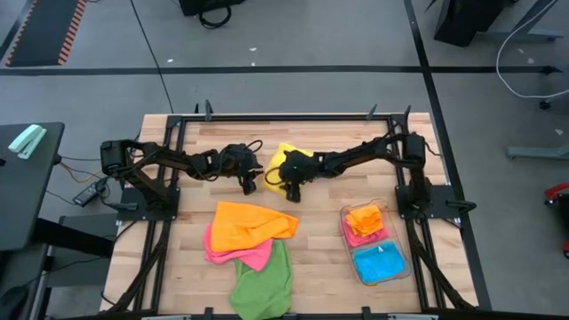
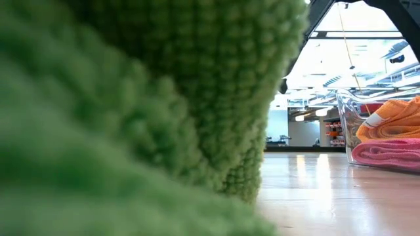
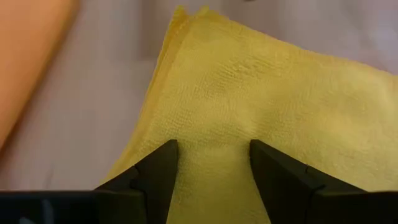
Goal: Fold microfiber towels
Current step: Fold the yellow towel
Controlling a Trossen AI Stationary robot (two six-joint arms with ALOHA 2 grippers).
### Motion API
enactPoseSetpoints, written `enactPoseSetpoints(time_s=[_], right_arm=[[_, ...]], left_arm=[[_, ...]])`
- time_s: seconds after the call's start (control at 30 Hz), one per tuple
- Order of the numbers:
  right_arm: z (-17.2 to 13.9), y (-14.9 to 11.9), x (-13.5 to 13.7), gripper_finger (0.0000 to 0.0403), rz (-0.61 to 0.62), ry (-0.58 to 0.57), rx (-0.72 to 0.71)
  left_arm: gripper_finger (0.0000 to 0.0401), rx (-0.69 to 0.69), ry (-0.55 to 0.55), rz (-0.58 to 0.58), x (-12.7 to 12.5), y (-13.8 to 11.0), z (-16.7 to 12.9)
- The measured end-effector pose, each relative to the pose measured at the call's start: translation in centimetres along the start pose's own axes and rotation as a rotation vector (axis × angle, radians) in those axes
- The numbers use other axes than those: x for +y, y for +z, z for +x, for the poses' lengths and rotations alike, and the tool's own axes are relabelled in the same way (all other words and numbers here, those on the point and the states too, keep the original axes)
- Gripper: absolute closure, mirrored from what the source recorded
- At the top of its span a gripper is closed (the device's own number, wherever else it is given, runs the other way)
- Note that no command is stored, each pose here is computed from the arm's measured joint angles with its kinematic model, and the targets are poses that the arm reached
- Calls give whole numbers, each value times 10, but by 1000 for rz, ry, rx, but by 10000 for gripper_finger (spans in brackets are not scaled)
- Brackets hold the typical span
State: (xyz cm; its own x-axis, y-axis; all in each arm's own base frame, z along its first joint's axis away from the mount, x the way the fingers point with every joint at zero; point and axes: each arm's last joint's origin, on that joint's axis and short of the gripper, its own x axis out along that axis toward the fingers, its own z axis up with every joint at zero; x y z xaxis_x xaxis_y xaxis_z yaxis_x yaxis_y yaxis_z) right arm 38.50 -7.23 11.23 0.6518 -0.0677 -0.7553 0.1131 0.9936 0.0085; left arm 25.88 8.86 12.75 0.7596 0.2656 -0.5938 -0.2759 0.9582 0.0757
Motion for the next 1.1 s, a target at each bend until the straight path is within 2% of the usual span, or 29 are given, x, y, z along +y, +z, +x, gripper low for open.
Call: enactPoseSetpoints(time_s=[0.2,0.27,0.37,0.5,0.67,0.8,0.9,0.97,1.1], right_arm=[[-9,-9,-24,192,-324,236,30],[-11,-12,-33,192,-356,250,35],[-15,-13,-41,192,-321,243,42],[-32,-5,-39,192,-243,171,49],[-58,23,-9,192,-305,68,-51],[-50,24,21,192,-324,8,-51],[-39,18,39,192,-348,-109,-7],[-32,11,47,192,-367,-170,33],[-24,9,49,192,-362,-198,34]], left_arm=[[305,0,0,1,0,0,0],[307,0,0,0,0,0,0],[306,0,-2,2,-1,0,0],[303,-4,-15,13,-5,1,0],[307,-41,-42,84,-15,5,-1],[311,-65,-46,90,-17,7,-1],[310,-62,-46,89,-17,7,-1],[308,-51,-47,90,-17,6,-1],[310,-33,-50,90,-18,4,-1]])
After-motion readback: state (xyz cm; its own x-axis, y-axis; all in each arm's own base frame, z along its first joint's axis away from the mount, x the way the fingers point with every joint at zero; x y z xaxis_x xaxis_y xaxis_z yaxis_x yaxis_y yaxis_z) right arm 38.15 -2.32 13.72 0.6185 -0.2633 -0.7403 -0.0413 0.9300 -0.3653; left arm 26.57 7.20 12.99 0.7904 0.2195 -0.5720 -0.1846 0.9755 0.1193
